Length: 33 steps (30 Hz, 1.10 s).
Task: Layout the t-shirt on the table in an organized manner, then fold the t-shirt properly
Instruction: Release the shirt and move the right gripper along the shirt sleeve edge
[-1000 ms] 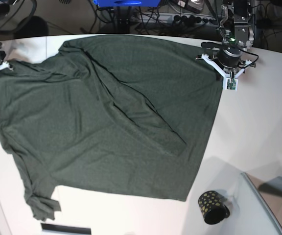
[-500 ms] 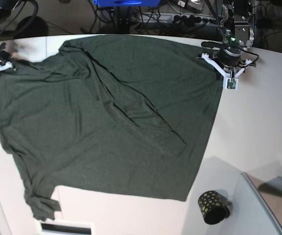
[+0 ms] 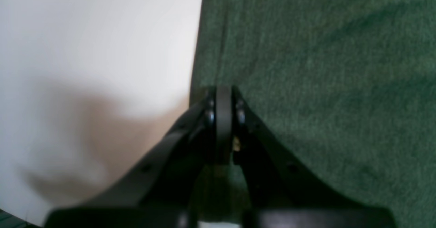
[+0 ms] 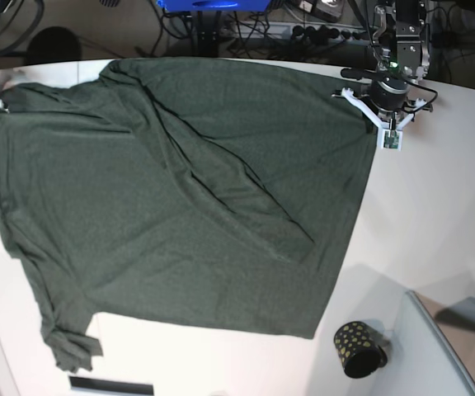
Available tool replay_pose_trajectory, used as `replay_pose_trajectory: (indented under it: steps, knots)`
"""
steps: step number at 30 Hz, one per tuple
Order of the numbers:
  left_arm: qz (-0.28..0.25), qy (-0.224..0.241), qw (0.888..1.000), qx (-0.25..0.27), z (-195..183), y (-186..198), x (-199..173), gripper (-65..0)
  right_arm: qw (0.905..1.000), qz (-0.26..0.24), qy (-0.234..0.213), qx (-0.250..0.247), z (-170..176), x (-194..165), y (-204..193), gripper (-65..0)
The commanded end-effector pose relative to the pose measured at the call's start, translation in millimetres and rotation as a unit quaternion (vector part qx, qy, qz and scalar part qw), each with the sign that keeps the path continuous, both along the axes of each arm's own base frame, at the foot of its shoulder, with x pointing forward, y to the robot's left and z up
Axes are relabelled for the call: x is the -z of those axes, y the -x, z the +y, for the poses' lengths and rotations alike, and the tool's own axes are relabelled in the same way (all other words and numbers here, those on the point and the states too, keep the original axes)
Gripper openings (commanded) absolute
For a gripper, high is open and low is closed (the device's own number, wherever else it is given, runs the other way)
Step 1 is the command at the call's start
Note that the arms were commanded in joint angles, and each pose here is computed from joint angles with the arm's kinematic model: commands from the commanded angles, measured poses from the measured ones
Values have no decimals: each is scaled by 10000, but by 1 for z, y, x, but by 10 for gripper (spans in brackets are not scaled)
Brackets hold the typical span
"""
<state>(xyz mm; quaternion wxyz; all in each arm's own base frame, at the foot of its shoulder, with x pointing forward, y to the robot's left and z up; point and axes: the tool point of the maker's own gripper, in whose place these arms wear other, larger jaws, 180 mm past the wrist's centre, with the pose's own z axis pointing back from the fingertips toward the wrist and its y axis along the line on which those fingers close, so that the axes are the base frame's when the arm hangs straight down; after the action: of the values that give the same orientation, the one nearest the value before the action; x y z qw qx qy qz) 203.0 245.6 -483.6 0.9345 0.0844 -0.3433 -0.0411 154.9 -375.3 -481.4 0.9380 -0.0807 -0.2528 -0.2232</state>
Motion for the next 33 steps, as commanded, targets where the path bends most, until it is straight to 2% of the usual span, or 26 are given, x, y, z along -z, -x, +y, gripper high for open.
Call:
replay_pose_trajectory:
  steps: [1, 5, 8, 11, 15, 18, 26, 29, 33]
  knots:
    - [-124, -73, 9999, -1, 5, -5, -7, -650, 9998, -113, 150, 8, -12, -13, -8, -648]
    - [-175, -81, 9998, 12, 5, -7, -11, -650, 9985, -372, 386, -140, -14, -36, -23, -648]
    - [-403, -119, 9991, 69, 3, -18, -25, -650, 9963, -616, 551, -248, -16, -54, -38, -648]
    - [-601, -152, 9980, 119, 1, -27, -39, -650, 9925, -884, 508, -677, -7, -65, -77, -650]
    - [-674, -166, 9975, 137, 0, -30, -44, -650, 9903, -702, 176, -1182, 8, -45, -122, -650]
    - [-652, -162, 9977, 132, 0, -29, -43, -650, 9880, -714, -35, -1366, 18, -27, -149, -650]
    - [-497, -180, 9985, 131, 3, -16, -36, -650, 9900, -709, -349, -1171, 14, -2, -164, -650]
    - [-501, -180, 9985, 132, 4, -16, -36, -650, 9897, -835, -294, -1123, 9, -2, -173, -650]
    - [-495, -207, 9985, 145, 5, -16, -36, -650, 9854, -832, -40, -1486, 17, 3, -191, -650]
